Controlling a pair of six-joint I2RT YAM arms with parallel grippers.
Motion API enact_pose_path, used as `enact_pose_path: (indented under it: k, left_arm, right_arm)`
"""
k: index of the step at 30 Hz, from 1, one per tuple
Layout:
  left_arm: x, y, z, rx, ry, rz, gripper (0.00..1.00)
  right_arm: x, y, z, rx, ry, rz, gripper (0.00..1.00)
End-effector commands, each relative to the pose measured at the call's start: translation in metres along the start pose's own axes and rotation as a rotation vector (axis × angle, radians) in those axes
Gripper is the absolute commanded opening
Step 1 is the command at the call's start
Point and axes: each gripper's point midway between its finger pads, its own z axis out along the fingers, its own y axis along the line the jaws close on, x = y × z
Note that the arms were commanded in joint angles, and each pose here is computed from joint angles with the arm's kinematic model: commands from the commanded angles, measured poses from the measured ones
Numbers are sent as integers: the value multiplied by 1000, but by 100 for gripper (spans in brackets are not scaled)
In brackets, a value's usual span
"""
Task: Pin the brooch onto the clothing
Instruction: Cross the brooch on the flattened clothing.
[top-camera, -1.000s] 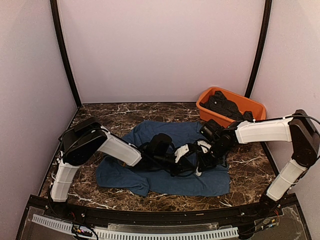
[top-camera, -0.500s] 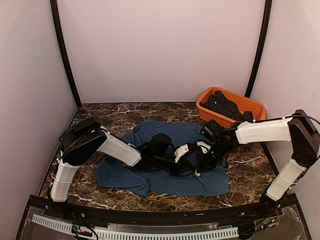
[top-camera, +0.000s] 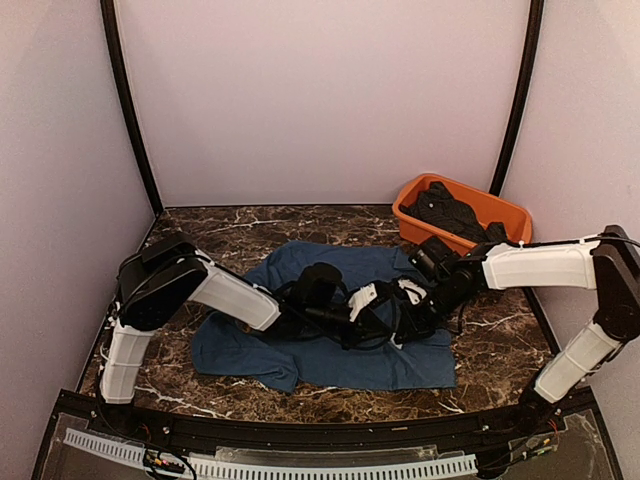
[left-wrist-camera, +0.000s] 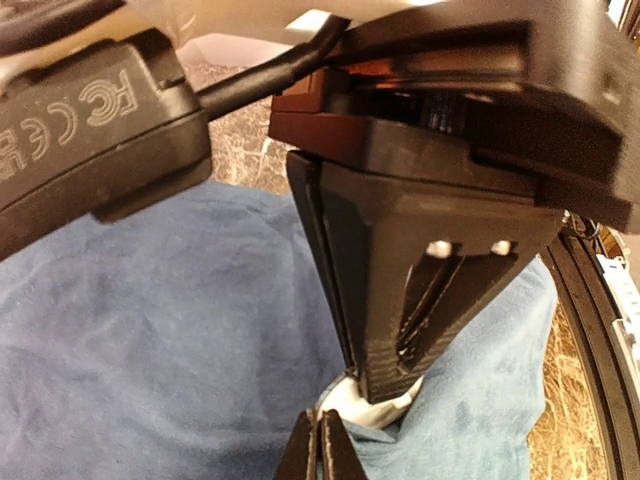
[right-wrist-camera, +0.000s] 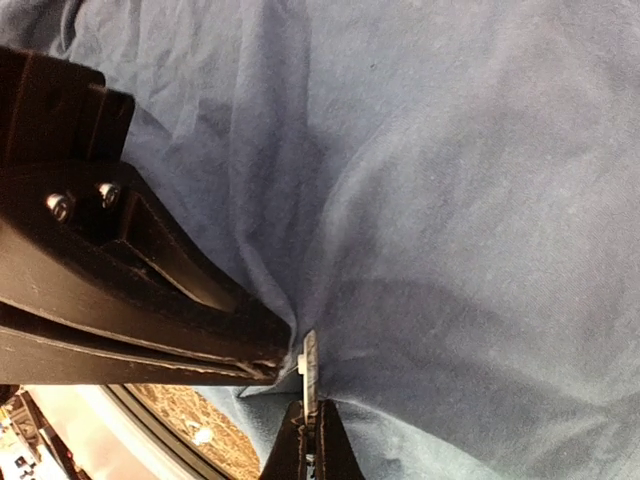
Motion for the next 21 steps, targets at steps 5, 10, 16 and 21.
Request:
enact_pose_path:
  k: [5, 10, 16, 21]
  left_arm:
    - [-52, 25, -27, -144, -127, 43, 19]
    - [-63, 22, -38, -159, -153, 54, 24]
    - [-68, 16, -44, -151, -151, 67, 48]
    - [-55, 8, -41, -102, -94, 79, 59]
  right_arm:
    - [30, -12, 0, -59, 112, 134, 0]
    - [28, -14, -4, -100, 101, 168, 0]
    - [28, -9, -3, -137, 112, 174, 0]
    - [29, 2, -5, -203, 122, 174, 0]
